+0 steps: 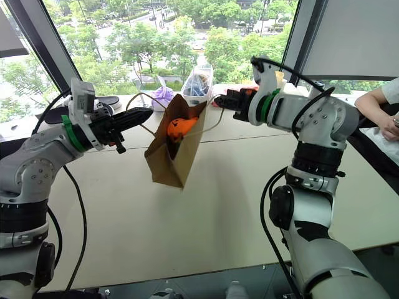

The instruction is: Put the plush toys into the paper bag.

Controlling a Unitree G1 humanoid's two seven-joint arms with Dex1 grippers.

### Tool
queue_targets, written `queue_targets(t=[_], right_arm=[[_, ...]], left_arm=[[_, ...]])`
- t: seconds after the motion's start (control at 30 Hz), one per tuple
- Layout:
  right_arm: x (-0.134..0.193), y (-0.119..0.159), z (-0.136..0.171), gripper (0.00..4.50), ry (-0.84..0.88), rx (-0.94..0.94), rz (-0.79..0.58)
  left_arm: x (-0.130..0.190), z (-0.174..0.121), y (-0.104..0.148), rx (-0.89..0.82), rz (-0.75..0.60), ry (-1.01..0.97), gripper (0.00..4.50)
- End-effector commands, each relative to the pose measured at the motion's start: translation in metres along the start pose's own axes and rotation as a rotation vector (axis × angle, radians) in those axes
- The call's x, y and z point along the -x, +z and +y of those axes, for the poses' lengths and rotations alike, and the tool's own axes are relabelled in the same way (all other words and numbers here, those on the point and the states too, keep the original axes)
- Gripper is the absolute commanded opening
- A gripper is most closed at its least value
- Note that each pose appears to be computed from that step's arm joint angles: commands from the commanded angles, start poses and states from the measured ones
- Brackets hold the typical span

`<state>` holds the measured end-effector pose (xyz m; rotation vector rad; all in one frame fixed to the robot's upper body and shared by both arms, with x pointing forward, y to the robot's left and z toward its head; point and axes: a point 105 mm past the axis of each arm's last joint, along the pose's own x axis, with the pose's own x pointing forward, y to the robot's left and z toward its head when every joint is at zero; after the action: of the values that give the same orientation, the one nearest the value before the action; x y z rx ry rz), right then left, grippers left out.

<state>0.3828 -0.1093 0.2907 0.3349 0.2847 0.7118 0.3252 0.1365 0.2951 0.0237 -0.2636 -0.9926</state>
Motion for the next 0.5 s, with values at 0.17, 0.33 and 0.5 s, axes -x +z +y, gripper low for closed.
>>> queue_targets(t=[0.17,0.33,0.5], right_arm=[[-0.006,-0.004,0.002,0.05,-0.017,0.021,-0.016],[-0.004,0.021,0.021,0.05,0.025,0.008,-0.075],[-0.002,0.033,0.031,0.05,0.028,0.025,-0.091]], left_arm=[[0.0,-0.001,-0.018,-0.013,0.046,0.024,0.0],[0.002,0.003,-0.009,-0.003,0.028,0.03,0.0],[0.003,0.002,-0.005,0.009,0.02,0.02,0.0]])
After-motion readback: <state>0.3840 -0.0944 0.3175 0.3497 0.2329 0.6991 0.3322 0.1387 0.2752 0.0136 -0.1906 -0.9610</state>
